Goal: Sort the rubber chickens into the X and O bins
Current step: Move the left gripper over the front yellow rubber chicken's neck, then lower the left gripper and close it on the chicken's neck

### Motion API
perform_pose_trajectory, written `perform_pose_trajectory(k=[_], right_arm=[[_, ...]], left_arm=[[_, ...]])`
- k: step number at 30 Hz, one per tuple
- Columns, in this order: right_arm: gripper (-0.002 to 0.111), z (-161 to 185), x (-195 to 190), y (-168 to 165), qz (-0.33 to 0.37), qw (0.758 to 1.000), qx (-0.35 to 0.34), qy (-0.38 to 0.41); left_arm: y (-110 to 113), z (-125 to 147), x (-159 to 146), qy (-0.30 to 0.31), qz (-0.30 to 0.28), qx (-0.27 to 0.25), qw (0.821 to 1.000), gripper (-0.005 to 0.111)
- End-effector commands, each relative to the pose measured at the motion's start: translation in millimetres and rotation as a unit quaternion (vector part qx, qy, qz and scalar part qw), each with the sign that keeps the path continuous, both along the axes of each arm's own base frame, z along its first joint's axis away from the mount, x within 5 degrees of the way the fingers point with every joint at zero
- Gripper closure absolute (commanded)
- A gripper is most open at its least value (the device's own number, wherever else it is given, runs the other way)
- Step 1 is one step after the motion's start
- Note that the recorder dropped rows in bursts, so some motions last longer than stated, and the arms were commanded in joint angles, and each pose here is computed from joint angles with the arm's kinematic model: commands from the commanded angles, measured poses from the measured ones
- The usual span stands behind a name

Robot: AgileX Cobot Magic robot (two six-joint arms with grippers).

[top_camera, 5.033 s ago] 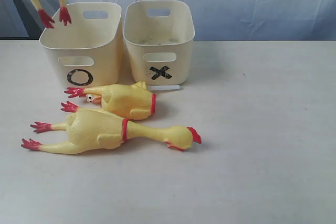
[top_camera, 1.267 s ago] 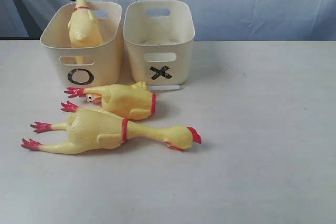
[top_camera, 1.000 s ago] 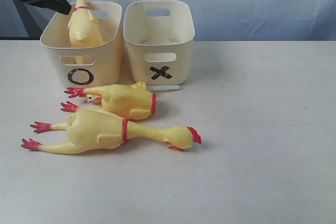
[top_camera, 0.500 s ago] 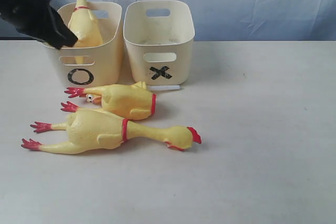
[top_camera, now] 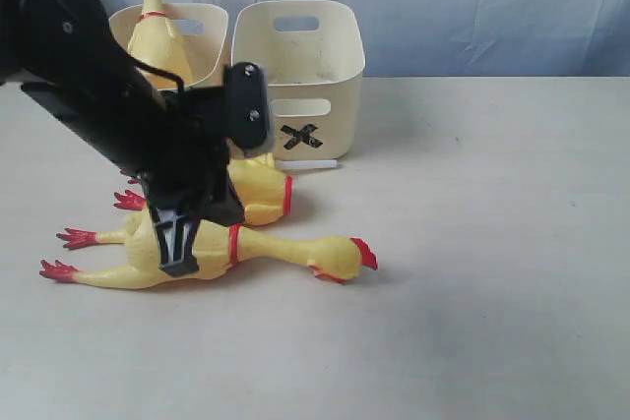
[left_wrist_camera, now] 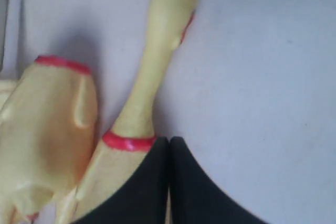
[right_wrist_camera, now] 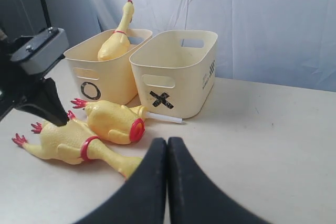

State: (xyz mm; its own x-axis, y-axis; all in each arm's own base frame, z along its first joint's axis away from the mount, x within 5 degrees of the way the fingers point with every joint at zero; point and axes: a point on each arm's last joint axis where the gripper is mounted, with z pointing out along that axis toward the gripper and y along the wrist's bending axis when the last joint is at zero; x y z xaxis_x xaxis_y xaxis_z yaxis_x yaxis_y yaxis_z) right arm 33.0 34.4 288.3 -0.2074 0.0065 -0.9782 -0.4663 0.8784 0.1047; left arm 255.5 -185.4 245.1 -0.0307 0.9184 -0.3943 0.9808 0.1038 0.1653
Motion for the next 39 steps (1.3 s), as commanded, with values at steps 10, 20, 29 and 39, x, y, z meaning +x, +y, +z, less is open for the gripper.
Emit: perform_pose_trajectory(k=[10,20,29,39], right_arm=[[0.108,3,0,0,-0.001,1.0,0.0,-0.01],[0.108,3,0,0,-0.001,1.0,0.0,-0.01],[0.108,3,0,0,-0.001,1.0,0.0,-0.01],[0.108,3,0,0,-0.001,1.0,0.0,-0.01]], left_arm=[[-51,-26,-12,-0.074,-0.143,-0.008,0.987,0.071],[-63,-65,5,-0.089,-0.132,0.005,0.987,0.056],[-69,-86,19,-0.122,-0.125,0.013,0.985,0.056],[-70,-107,23,-0.118,-0.129,0.029,0.984,0.056]])
